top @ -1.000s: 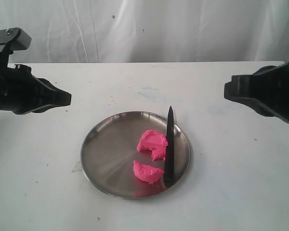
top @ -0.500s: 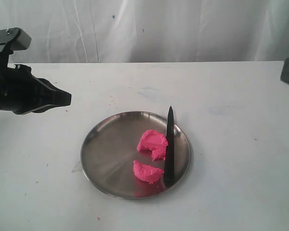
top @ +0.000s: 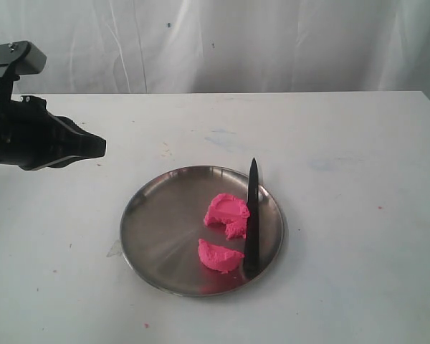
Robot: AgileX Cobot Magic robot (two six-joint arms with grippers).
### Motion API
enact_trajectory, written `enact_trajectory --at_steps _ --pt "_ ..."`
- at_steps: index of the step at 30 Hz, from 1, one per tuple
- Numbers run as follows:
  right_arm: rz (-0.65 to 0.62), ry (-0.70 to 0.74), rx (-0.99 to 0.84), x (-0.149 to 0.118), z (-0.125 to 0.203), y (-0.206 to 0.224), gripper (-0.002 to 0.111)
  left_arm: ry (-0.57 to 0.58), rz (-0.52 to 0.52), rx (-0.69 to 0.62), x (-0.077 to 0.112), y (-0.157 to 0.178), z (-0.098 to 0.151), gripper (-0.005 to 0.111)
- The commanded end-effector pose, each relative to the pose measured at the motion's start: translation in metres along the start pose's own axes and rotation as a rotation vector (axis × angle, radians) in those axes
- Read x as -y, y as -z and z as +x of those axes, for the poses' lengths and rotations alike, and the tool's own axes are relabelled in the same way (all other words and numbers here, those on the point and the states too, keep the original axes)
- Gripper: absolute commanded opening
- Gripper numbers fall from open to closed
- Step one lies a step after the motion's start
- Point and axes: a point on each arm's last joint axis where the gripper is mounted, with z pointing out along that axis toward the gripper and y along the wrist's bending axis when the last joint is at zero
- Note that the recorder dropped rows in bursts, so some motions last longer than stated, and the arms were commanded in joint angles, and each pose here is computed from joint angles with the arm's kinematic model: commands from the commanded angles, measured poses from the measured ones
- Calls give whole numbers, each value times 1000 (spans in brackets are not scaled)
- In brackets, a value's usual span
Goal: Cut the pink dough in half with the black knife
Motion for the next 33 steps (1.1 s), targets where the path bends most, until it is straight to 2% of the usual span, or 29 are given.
enact_trajectory --at_steps 1,6,12,19,25,33 --pt "104 106 41 19 23 7 0 21 13 3 2 2 1 0" --pt "171 286 32 36 59 19 0 21 10 5 1 2 1 0" --pt "232 275 35 55 101 27 0 21 10 5 1 2 1 0" --pt "254 266 14 69 132 27 0 21 10 5 1 2 1 0" --pt "237 137 -15 73 147 23 0 21 8 6 1 2 1 0" --pt "239 126 -59 73 151 23 0 21 8 6 1 2 1 0"
